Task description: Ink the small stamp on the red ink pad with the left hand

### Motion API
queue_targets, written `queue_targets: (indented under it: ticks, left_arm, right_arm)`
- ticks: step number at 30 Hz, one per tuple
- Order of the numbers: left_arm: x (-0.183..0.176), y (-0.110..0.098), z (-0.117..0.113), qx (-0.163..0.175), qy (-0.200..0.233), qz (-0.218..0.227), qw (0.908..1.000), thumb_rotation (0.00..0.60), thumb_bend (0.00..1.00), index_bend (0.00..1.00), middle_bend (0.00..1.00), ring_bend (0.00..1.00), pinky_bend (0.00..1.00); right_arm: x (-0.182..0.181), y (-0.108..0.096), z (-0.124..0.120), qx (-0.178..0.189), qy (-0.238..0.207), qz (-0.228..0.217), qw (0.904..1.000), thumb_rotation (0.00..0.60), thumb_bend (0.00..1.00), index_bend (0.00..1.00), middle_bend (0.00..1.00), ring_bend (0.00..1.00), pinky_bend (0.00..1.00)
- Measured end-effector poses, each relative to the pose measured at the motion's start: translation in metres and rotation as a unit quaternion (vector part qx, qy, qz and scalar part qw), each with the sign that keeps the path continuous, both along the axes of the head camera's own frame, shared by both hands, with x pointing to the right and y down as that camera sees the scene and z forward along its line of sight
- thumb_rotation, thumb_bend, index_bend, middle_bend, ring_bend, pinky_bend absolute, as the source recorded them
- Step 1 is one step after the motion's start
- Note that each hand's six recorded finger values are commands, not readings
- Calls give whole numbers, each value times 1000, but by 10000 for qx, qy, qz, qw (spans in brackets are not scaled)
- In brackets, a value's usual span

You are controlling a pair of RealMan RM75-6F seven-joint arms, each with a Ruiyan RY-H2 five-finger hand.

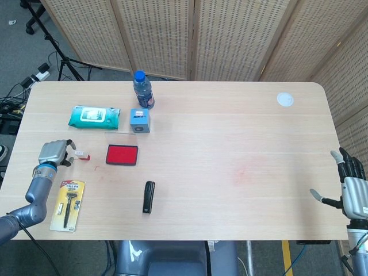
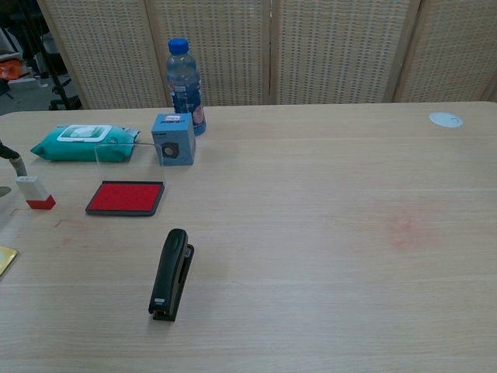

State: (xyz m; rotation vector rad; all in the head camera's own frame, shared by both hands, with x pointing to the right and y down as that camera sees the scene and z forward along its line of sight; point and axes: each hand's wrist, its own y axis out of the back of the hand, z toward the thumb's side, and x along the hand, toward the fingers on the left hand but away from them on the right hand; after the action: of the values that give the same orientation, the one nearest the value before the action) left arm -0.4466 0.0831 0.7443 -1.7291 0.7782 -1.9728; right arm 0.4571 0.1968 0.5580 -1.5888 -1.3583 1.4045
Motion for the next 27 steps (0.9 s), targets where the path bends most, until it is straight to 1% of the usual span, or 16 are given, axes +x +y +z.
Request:
queue_targets:
  ticks: [4, 10, 14, 16, 17, 18, 19, 20, 21, 22, 23, 24, 25, 27]
  left_arm:
    - [1, -1, -1, -12, 6, 18, 10000, 600, 441, 385, 1000, 1000, 950]
    - [2, -4, -6, 78, 23, 28, 10000, 600, 437, 372, 1000, 1000, 950]
    - [1, -6, -16, 134, 20, 116, 9998, 600, 425, 346, 998, 1000, 950]
    - [0, -6, -23, 161, 24, 164, 9997, 600, 399, 325, 980, 1000, 949]
    - [-1, -6, -28, 186, 28, 200, 9996, 600, 370, 309, 954, 994, 946]
    - [-2, -6, -33, 208, 30, 226, 9995, 600, 318, 278, 895, 951, 915]
    - [-3, -5, -38, 234, 35, 249, 9994, 600, 253, 226, 756, 821, 826]
    - [-3, -5, -44, 283, 47, 277, 9992, 600, 210, 182, 615, 675, 730]
    - [-4, -5, -50, 333, 66, 289, 9990, 600, 157, 112, 365, 418, 553]
    - [-5, -4, -56, 401, 100, 290, 9987, 600, 119, 52, 150, 188, 388]
    - [-5, -2, -63, 486, 149, 284, 9983, 600, 100, 26, 59, 84, 293]
    - [-7, 0, -72, 624, 220, 277, 9974, 600, 79, 6, 1, 15, 182]
    - [-8, 2, -79, 744, 278, 273, 9965, 600, 62, 0, 0, 0, 96]
    - [-12, 8, -96, 1071, 454, 252, 9929, 600, 40, 0, 0, 0, 13]
  right_arm:
    - [0, 0, 0, 5, 2, 11, 10000, 600, 0, 0, 0, 0, 0]
    - [1, 0, 0, -5, 0, 11, 10000, 600, 0, 0, 0, 0, 0]
    - [1, 0, 0, -13, -9, 25, 10000, 600, 0, 0, 0, 0, 0]
    - [1, 0, 0, -7, -16, 18, 10000, 600, 0, 0, 0, 0, 0]
    - [1, 0, 0, -3, -18, 13, 10000, 600, 0, 0, 0, 0, 0]
    - [0, 0, -1, 0, -18, 8, 10000, 600, 0, 0, 0, 0, 0]
    - [0, 0, -1, 1, -19, 4, 10000, 600, 0, 0, 0, 0, 0]
    - [0, 0, -1, 3, -22, -1, 10000, 600, 0, 0, 0, 0, 0]
    - [-1, 0, -1, 5, -27, -7, 10000, 600, 0, 0, 0, 0, 0]
    - [-1, 0, -2, 11, -35, -16, 10000, 600, 0, 0, 0, 0, 0]
    - [-2, 0, -3, 25, -45, -31, 10000, 600, 0, 0, 0, 0, 0]
    - [-3, 0, -3, 37, -50, -41, 10000, 600, 0, 0, 0, 0, 0]
    - [-3, 0, -4, 49, -53, -47, 10000, 600, 0, 0, 0, 0, 0]
    - [-4, 1, -6, 78, -59, -56, 9999, 600, 0, 0, 0, 0, 0]
